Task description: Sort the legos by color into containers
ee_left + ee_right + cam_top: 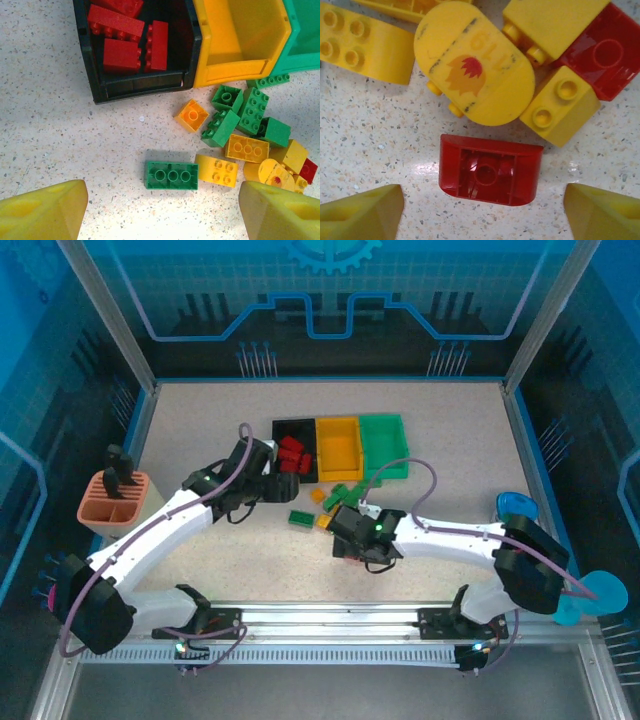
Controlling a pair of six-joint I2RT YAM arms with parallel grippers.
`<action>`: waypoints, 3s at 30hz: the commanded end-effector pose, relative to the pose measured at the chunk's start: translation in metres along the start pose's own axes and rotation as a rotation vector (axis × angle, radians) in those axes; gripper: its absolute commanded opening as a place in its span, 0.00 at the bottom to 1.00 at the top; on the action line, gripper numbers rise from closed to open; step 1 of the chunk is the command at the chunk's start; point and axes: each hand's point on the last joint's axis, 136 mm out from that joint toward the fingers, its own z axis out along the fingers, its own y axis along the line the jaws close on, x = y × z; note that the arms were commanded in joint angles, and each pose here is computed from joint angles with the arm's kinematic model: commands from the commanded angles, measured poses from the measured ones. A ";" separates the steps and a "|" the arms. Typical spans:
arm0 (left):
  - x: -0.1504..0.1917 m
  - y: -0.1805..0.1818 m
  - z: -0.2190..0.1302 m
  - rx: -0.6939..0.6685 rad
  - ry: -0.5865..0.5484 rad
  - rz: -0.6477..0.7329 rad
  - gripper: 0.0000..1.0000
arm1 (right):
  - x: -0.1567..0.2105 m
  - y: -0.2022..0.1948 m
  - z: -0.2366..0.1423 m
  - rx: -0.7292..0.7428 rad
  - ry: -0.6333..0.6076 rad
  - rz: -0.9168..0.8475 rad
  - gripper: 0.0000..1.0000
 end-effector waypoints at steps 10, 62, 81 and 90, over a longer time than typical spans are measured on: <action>0.010 0.007 0.002 -0.015 -0.003 -0.025 0.80 | 0.008 -0.013 0.016 0.150 -0.026 0.097 0.73; 0.083 0.017 -0.031 0.154 -0.100 -0.050 0.75 | -0.208 0.174 -0.020 -0.145 -0.171 -0.323 0.56; 0.093 0.010 -0.027 0.145 -0.040 -0.023 0.76 | -0.290 0.188 -0.017 -0.261 -0.229 -0.247 0.85; 0.093 0.002 -0.014 0.149 -0.006 -0.039 0.78 | -0.261 0.166 -0.074 -0.310 -0.275 -0.334 0.86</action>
